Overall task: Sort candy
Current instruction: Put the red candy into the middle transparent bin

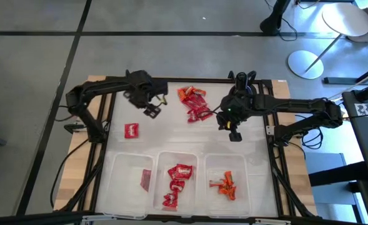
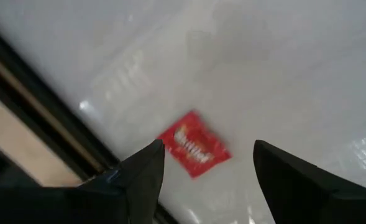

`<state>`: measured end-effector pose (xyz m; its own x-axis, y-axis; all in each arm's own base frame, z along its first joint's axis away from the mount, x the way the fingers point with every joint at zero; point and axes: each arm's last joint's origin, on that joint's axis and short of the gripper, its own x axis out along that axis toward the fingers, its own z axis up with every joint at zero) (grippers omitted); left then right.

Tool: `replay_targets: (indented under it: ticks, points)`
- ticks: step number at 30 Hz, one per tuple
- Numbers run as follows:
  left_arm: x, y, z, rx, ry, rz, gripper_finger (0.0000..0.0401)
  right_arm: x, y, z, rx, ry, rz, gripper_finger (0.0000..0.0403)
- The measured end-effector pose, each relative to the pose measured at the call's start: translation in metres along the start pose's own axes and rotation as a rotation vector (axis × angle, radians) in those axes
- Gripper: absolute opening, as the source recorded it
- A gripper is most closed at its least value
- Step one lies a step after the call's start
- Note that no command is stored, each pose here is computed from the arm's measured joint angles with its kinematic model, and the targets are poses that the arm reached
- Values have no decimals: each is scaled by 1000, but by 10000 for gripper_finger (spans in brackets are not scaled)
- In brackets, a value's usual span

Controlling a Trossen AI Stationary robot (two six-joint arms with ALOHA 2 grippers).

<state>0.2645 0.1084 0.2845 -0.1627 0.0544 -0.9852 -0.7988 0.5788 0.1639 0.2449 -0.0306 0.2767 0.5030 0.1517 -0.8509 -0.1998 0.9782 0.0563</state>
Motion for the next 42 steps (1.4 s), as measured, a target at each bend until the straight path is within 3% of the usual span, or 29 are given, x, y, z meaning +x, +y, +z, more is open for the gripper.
replay_targets:
  ticks: [9, 17, 21, 27, 36, 42]
  points:
    - [45, 19, -44, -294, -128, -116, 235, 5, -1, 0, -28, -31, -9, 3]
    - [86, 21, -76, -476, -46, -86, 287, 4, -3, 8, -74, -111, -34, 3]
    - [101, 14, -79, -500, -72, -113, 314, 4, -4, 10, -77, -126, -39, 3]
    - [130, 18, -93, -543, -27, -54, 320, 4, -4, 9, -72, -125, -38, 3]
    - [155, 15, -93, -566, -85, -158, 320, 4, -4, 9, -69, -124, -37, 3]
    - [156, 16, -94, -565, -73, -149, 282, 4, -4, 9, -52, -123, -36, 3]
